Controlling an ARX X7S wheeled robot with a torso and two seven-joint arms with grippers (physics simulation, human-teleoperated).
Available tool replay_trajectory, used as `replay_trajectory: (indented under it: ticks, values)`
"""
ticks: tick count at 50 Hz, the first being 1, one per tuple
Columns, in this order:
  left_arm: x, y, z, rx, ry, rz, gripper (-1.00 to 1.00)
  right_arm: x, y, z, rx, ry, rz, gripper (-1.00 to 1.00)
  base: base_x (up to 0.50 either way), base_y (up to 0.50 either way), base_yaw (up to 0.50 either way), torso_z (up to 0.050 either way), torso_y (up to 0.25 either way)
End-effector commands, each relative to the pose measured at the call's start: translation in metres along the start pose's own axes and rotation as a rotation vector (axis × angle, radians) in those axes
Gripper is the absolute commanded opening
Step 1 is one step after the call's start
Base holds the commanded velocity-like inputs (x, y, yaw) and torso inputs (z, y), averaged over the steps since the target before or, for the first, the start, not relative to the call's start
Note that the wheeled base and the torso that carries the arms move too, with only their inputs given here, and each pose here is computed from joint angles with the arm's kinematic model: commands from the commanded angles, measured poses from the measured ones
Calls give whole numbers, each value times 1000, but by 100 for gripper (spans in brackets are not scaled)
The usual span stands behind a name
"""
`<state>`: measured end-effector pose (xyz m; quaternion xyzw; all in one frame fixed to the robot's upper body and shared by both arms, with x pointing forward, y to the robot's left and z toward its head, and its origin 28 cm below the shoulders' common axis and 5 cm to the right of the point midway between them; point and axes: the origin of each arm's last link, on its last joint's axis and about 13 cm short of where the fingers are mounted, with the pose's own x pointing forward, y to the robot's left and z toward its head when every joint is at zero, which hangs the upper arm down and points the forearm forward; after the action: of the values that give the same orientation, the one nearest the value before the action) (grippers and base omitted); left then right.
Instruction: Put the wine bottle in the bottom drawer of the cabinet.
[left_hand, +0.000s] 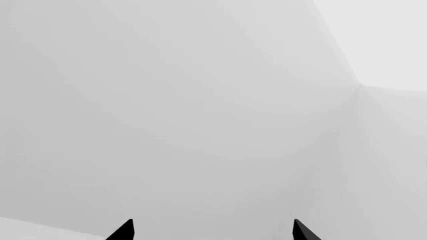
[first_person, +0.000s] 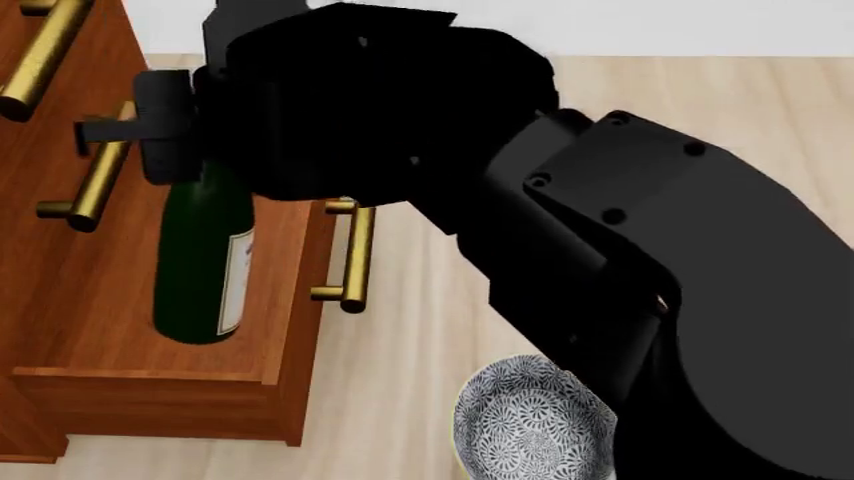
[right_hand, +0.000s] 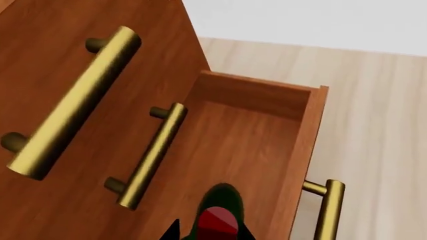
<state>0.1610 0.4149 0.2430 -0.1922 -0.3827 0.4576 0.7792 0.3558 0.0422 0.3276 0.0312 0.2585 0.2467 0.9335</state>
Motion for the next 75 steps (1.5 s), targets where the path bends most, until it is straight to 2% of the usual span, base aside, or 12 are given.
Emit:
replay_trajectory:
  ticks: [1,4,15,18,19,20,21,23,36,54,65,75]
  values:
    - [0,-1,0,-1,0,-8,100,8,-4,-4,-15,-55,52,-100,0,0,0,0,0]
    - [0,-1,0,-5,3,-7,100,11,-4,-8,-42,-59,54,-100,0,0,0,0,0]
    - [-1,-2,1,-14,0,-16,100,16,-4,-17,-45,-45,74,-100,0,0,0,1,0]
    - [-1,-2,1,-17,1,-17,100,16,-3,-16,-37,-57,88,-100,0,0,0,0,0]
    - [-1,-2,1,-18,3,-16,100,15,-3,-16,1,-38,108,-100,0,0,0,0,10]
    - [-1,-1,1,-21,5,-16,100,16,-4,-15,-7,-46,104,-100,0,0,0,0,0]
    - [-1,-1,1,-25,4,-13,100,18,-6,-16,-41,-76,37,-100,0,0,0,0,0]
    - [-1,-1,1,-27,2,-12,100,18,-6,-18,-36,-53,74,-100,0,0,0,0,0]
    - [-1,-2,0,-10,1,-24,100,20,-6,-18,-70,-86,75,-100,0,0,0,0,0]
    - [-1,-2,2,-25,-3,-21,100,19,-1,-21,-109,-94,69,-100,0,0,0,0,-116]
    - [2,-9,7,-19,-3,-26,100,17,0,-17,-130,-117,70,-100,0,0,0,0,-119]
    - [-1,-3,2,-23,-2,-26,100,15,1,-12,-140,-140,69,-100,0,0,0,0,-114]
